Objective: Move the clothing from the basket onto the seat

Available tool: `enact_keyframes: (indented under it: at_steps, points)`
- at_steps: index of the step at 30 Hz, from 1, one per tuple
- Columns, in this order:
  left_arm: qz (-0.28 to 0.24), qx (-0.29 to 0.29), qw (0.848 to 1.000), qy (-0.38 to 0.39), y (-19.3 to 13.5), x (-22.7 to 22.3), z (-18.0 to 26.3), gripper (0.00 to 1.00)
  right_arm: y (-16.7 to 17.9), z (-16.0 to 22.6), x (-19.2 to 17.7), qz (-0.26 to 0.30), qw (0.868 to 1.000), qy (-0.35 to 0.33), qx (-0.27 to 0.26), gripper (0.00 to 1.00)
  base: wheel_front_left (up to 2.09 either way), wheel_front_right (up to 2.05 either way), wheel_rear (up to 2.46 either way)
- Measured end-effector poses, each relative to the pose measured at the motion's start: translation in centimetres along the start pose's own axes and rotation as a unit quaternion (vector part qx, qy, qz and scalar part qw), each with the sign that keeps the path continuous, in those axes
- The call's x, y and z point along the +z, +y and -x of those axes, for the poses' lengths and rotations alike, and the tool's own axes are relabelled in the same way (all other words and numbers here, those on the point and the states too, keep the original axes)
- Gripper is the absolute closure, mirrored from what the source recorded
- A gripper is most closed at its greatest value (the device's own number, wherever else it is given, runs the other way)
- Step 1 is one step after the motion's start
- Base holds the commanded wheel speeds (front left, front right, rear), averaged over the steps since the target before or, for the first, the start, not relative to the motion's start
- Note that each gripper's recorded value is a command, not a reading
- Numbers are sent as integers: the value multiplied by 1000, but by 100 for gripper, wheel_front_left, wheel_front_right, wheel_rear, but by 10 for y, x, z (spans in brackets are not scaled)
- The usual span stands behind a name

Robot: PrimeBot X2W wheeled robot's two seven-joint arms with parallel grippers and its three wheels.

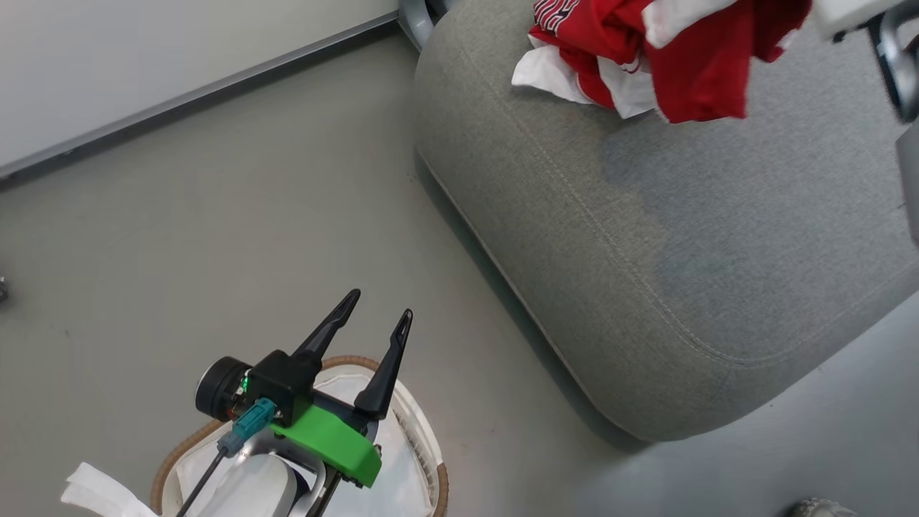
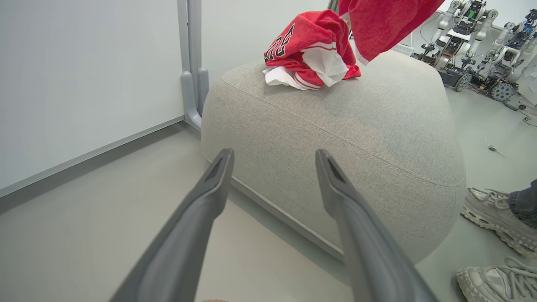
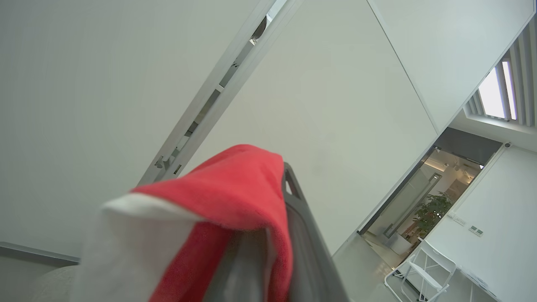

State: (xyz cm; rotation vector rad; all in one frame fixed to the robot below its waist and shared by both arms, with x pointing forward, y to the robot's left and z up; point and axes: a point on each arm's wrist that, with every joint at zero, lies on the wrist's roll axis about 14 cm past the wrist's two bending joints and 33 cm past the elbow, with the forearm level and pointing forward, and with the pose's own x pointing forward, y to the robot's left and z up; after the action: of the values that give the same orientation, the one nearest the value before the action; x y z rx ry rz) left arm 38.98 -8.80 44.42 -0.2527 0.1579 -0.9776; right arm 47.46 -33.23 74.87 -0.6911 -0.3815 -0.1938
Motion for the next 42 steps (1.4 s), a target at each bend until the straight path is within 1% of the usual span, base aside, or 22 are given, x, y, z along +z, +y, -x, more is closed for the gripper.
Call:
enact_keyframes:
  at_steps: [3, 6, 8, 10, 13, 15, 17, 19, 20, 21, 22, 23, 26, 32, 35, 40, 42]
  points:
    - [4, 10, 1000, 2, 14, -3, 3, 0, -13, -21, -8, 14, 999, 21, -24, 100, 0, 0, 0]
    - [5, 22, 1000, 3, 29, -5, 8, 0, -30, -30, -35, 37, 995, 71, -55, 100, 0, 0, 0]
    - [7, 33, 999, 4, 40, -7, 12, 0, -37, -33, -52, 41, 991, 99, -77, 100, 0, 0, 0]
    - [7, 47, 999, 6, 52, -9, 17, 0, -38, -34, -71, 43, 987, 127, -91, 100, 0, 0, 0]
    - [12, 71, 997, 13, 70, -15, 28, 0, -20, -26, -111, 29, 979, 176, -96, 100, 0, 0, 0]
    - [16, 90, 996, 20, 82, -21, 37, 0, -1, -17, -141, 15, 972, 215, -93, 100, 0, 0, 0]
    - [20, 105, 994, 26, 92, -27, 45, 0, 20, -9, -164, 1, 966, 242, -87, 100, 0, 0, 0]
    - [25, 120, 992, 32, 101, -32, 51, 0, 49, 0, -187, -14, 961, 268, -71, 100, 0, 0, 0]
    - [27, 126, 991, 34, 104, -34, 54, 0, 61, 4, -195, -23, 959, 274, -65, 86, 0, 0, 0]
    - [31, 133, 990, 37, 108, -37, 57, 0, 77, 9, -204, -32, 957, 284, -54, 51, 0, 0, 0]
    - [33, 139, 989, 41, 111, -41, 61, 0, 91, 14, -213, -40, 953, 296, -44, 10, 0, 0, 0]
    - [35, 145, 988, 45, 114, -43, 64, 0, 104, 20, -220, -50, 951, 303, -36, 0, 0, 0, 0]
    - [38, 159, 985, 49, 118, -47, 70, 0, 133, 36, -230, -67, 948, 312, -13, 0, 0, 0, 0]
    - [39, 177, 983, 41, 116, -38, 76, 0, 157, 81, -237, -90, 942, 322, 10, 0, 0, 0, 0]
    - [39, 187, 981, 39, 113, -35, 81, 0, 162, 99, -230, -109, 941, 321, 13, 0, 0, 0, 0]
    - [38, 209, 976, 40, 104, -32, 95, 0, 163, 142, -223, -130, 932, 337, 23, 0, 0, 0, 0]
    - [39, 220, 974, 41, 101, -31, 102, 0, 162, 152, -216, -138, 932, 333, 25, 0, 0, 0, 0]
